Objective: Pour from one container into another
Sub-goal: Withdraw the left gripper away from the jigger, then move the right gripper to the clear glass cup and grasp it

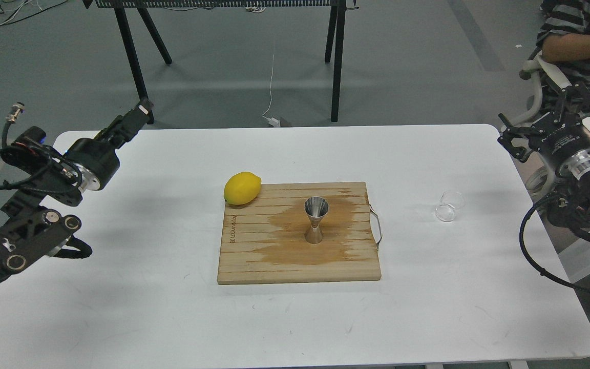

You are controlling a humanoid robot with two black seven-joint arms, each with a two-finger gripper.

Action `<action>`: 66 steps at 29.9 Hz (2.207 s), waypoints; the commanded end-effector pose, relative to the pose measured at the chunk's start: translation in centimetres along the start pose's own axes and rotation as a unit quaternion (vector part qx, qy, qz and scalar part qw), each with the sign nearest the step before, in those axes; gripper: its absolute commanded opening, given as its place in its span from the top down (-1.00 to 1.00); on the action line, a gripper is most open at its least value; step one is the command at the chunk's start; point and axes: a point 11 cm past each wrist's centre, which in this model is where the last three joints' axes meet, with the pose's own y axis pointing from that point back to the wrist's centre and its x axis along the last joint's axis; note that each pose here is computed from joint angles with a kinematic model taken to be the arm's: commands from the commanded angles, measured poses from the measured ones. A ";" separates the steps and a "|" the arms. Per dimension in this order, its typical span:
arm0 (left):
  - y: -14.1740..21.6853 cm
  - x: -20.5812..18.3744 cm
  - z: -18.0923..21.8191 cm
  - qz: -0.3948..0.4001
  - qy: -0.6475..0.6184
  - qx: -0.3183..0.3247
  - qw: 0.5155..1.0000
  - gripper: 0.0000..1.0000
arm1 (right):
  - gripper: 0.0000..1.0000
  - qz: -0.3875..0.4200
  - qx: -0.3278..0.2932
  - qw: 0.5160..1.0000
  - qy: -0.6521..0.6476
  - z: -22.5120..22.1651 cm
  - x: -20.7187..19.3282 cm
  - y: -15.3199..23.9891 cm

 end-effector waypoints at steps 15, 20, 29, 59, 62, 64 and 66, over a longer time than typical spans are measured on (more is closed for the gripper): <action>-1.3 6.7 -1.3 -0.024 0.401 -0.044 0.915 -0.98 | -0.99 -0.027 -0.031 0.996 0.079 -4.3 -0.3 4.9; -1.3 6.6 -1.3 -0.024 0.402 -0.044 0.914 -0.98 | -0.99 -0.005 -0.037 0.997 0.069 -3.9 1.7 8.6; -1.4 6.5 -1.2 -0.026 0.401 -0.045 0.914 -0.98 | -0.99 0.020 -0.062 0.998 0.005 0.3 3.3 13.6; -1.2 7.2 -1.0 -0.023 0.395 -0.050 0.917 -0.99 | -0.99 0.161 0.001 0.927 -0.340 14.0 0.7 13.0; -1.2 7.2 -1.0 -0.023 0.395 -0.051 0.917 -0.98 | -0.99 0.169 0.008 0.925 -0.340 14.1 1.4 12.1; -1.3 7.2 -0.9 -0.023 0.395 -0.052 0.917 -0.99 | -0.99 0.174 0.005 0.924 -0.342 14.7 1.6 11.7; -1.3 7.2 -0.9 -0.023 0.395 -0.052 0.917 -0.99 | -0.99 0.179 0.005 0.918 -0.354 15.8 1.5 11.3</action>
